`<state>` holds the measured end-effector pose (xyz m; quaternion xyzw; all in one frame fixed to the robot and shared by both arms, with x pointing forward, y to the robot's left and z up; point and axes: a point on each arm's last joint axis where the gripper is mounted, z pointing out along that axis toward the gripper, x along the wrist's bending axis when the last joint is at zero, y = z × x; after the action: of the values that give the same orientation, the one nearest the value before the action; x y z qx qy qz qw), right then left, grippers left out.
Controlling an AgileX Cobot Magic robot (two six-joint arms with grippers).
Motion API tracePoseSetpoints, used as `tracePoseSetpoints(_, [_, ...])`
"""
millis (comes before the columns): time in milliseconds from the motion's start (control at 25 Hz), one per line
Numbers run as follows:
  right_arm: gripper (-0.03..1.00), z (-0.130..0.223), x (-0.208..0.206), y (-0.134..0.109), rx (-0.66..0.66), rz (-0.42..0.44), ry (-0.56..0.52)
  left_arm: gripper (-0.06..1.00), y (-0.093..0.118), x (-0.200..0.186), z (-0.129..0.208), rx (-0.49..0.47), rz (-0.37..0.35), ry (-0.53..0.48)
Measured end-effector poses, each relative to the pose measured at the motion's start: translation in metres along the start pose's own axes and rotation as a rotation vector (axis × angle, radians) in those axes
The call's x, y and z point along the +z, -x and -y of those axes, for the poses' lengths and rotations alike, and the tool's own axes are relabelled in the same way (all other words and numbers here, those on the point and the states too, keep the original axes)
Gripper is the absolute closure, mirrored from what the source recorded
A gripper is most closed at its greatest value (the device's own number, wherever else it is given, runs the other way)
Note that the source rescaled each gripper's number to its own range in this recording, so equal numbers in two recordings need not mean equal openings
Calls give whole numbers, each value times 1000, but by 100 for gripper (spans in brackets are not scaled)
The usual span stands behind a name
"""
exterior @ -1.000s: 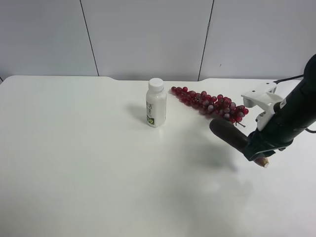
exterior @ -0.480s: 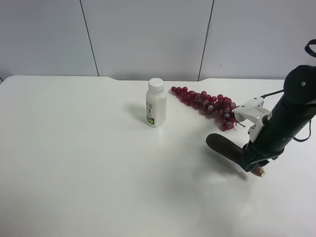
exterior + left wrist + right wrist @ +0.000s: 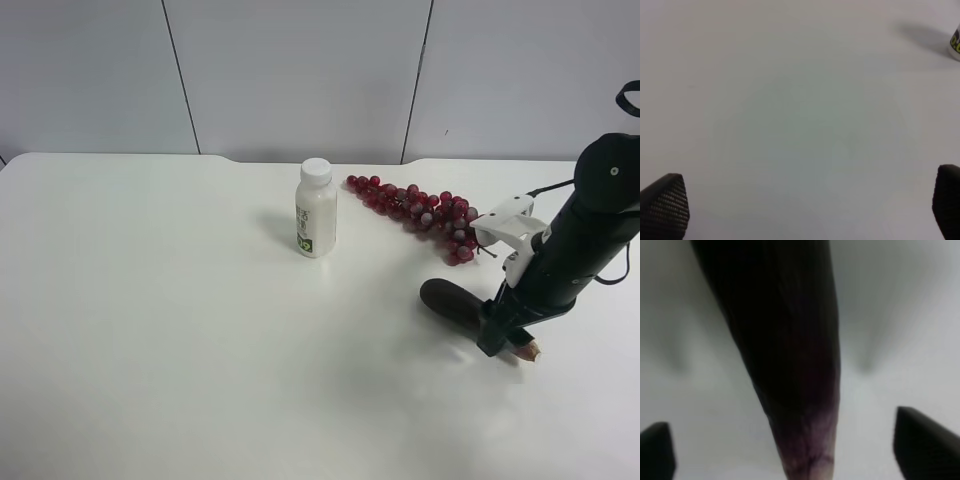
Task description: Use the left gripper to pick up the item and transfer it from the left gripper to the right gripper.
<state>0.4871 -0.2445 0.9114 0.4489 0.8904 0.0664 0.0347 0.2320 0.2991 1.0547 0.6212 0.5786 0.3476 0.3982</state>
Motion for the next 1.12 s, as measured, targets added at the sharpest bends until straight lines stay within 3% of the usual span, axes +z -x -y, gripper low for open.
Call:
tracePoseSetpoints(120, [2,0,0,0,6,4,5,-5,0,0,0,0,0,0])
tracePoseSetpoints(400, [-3,-3,-11,0,3,-12,-14,-5,0,0,0,0,0,0])
tracePoseSetpoints(720, [-3,-9,-100,-3,24,18,56,-5,0,0,0,0,0,0])
tracePoseSetpoints(920, [-3,23,-153,-22,91,45,114,-5,0,0,0,0,0,0])
tracePoseSetpoints(1120, [-3,64,-200,-44,161,92,265,-5,0,0,0,0,0,0])
